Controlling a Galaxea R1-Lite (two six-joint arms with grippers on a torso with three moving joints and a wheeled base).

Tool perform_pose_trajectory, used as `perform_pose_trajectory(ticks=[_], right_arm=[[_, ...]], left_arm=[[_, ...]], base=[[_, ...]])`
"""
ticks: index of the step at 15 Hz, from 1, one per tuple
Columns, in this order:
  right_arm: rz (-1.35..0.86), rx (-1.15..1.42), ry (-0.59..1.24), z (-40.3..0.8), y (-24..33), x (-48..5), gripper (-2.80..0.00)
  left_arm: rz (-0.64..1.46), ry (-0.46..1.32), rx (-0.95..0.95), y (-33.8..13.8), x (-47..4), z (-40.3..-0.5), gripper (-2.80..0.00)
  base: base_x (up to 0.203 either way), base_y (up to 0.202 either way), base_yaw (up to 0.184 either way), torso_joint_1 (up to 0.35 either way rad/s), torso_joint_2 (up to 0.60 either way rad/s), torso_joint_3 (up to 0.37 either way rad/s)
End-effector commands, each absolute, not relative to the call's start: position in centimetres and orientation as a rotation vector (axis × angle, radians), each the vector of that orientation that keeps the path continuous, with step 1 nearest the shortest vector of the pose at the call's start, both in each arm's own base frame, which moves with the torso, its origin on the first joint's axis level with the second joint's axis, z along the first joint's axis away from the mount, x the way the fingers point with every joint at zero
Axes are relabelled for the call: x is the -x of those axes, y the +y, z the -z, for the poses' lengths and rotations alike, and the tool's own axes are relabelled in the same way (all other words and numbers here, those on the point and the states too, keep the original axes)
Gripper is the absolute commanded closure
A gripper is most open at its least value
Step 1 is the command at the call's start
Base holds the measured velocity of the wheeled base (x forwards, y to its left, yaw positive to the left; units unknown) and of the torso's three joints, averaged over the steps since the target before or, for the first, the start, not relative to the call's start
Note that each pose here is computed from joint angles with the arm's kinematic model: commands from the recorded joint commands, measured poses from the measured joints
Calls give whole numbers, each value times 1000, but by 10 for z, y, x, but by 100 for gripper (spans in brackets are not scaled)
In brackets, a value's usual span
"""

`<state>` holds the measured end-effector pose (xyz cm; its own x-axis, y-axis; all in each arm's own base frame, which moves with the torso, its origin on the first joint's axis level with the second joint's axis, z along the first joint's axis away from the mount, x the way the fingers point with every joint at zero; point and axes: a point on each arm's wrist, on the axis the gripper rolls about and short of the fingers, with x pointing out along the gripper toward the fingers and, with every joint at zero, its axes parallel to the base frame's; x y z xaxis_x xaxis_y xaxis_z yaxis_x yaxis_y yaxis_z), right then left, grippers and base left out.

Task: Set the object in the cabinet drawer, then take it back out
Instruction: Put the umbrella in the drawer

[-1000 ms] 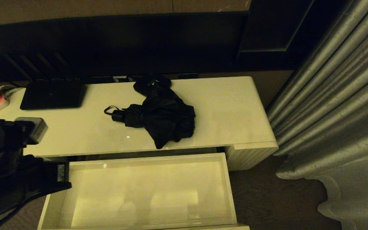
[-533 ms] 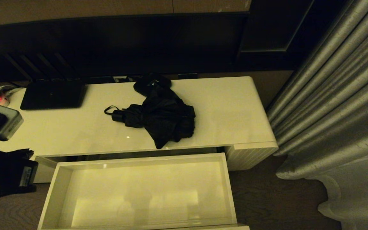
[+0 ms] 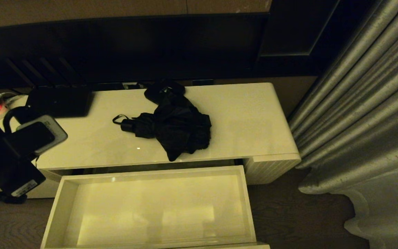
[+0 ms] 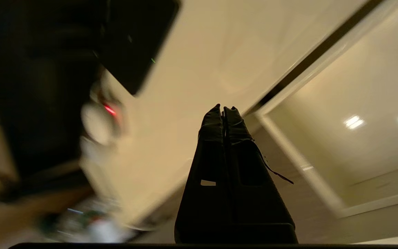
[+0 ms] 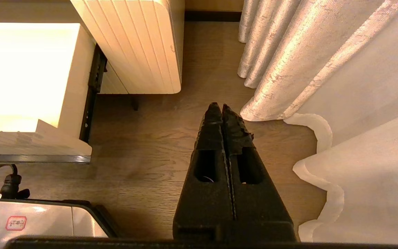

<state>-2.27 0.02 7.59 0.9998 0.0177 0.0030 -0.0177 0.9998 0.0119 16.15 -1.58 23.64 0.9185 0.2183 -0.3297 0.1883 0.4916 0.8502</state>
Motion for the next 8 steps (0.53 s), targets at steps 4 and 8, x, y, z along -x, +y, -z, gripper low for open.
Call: perform_pose_trajectory(ticks=[4,8], right_arm=[[-18,-12,-3,-76,0,23,0],[-18,-12,-3,-76,0,23,0]], left_arm=[[91,473,-1333,-19,-168,-226,0],[144,462,-1362,-28,-171,-220,0]], base=[[0,0,0,0,0,0],[0,0,0,0,0,0]])
